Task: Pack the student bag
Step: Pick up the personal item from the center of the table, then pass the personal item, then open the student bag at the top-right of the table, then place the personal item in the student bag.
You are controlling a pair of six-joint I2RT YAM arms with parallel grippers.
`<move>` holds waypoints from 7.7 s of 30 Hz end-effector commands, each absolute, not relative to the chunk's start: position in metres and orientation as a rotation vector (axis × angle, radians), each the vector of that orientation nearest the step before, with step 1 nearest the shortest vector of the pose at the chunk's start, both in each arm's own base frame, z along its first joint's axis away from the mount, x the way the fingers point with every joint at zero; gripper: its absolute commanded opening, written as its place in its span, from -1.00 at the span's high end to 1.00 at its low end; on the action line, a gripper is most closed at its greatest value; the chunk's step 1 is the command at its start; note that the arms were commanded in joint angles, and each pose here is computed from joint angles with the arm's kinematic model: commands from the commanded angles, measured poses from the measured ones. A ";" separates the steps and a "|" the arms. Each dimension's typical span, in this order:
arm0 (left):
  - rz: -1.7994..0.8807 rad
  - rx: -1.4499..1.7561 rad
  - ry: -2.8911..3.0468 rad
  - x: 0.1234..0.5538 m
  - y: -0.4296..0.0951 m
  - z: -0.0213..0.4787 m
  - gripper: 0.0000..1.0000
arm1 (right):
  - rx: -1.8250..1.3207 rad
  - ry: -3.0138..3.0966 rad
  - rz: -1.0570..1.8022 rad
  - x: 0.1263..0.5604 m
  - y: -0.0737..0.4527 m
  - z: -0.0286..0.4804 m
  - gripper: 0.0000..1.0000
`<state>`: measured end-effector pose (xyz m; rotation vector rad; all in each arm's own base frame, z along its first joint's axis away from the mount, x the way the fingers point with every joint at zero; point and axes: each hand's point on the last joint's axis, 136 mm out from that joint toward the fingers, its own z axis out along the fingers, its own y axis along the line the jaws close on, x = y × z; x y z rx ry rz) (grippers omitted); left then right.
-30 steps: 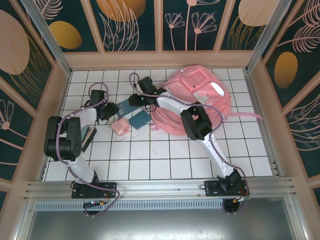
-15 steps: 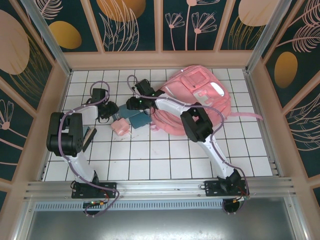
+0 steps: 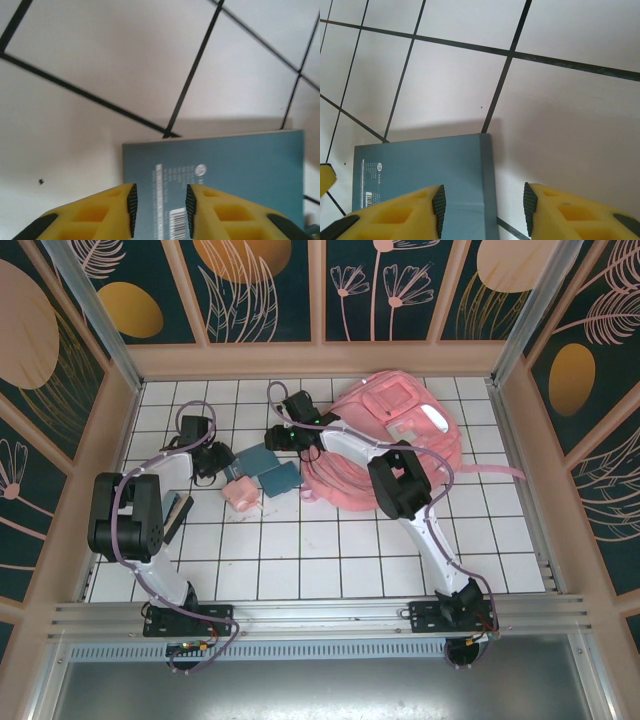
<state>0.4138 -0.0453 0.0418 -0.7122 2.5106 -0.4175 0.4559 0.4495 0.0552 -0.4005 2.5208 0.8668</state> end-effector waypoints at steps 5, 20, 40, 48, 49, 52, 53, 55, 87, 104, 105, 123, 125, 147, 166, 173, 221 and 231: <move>-0.403 -0.770 2.620 0.387 -0.047 -0.003 0.45 | -0.430 2.651 0.736 0.434 0.441 0.010 0.04; -0.556 -0.757 2.605 0.381 -0.064 -0.020 0.85 | -0.580 2.676 1.160 0.377 0.494 0.031 0.08; -0.617 -0.695 2.575 0.387 -0.071 -0.004 0.89 | -0.654 2.513 1.481 0.360 0.510 0.106 0.14; -0.700 -0.687 2.555 0.388 -0.080 0.005 0.89 | -0.583 2.516 1.463 0.371 0.516 0.088 0.14; -0.723 -0.691 2.552 0.388 -0.082 0.006 0.89 | -0.569 2.488 1.484 0.373 0.518 0.093 0.14; -0.791 -0.714 2.526 0.387 -0.088 0.011 0.88 | -0.517 2.407 1.551 0.378 0.524 0.112 0.14; -0.801 -0.718 2.522 0.386 -0.089 0.012 0.88 | -0.499 2.395 1.566 0.381 0.525 0.116 0.14; -0.812 -0.727 2.513 0.385 -0.090 0.015 0.87 | -0.460 2.375 1.598 0.384 0.528 0.122 0.14; -1.140 -0.667 2.020 0.432 -0.105 0.197 -0.50 | -0.111 2.226 1.603 0.460 0.426 0.224 1.00; -1.568 -0.593 1.790 0.442 -0.135 0.245 -0.20 | -0.105 1.935 2.032 0.433 0.409 0.305 1.00; -1.581 -0.589 1.791 0.441 -0.136 0.245 -0.20 | -0.106 1.934 2.037 0.431 0.410 0.306 1.00; -1.503 -0.607 1.880 0.431 -0.134 0.227 -0.20 | -0.146 1.902 2.039 0.423 0.425 0.319 1.00; -1.516 -0.600 1.883 0.431 -0.135 0.227 -0.19 | -0.157 1.904 2.040 0.421 0.428 0.320 1.00; -1.502 -0.547 1.795 0.417 -0.130 0.276 1.00 | -0.075 2.327 1.144 0.439 0.352 0.225 0.14; -1.439 -0.535 1.847 0.413 -0.129 0.265 1.00 | -0.455 2.549 0.184 0.401 0.261 0.124 -0.02; -1.436 -0.535 1.859 0.409 -0.129 0.262 1.00 | -0.515 2.594 0.067 0.391 0.254 0.094 0.16; -1.628 -0.352 2.164 0.457 -0.441 0.149 1.00 | -0.129 2.090 0.691 0.470 0.226 0.380 1.00; -1.480 -0.293 2.269 0.460 -0.463 0.128 0.07 | -0.111 2.113 0.684 0.469 0.216 0.368 1.00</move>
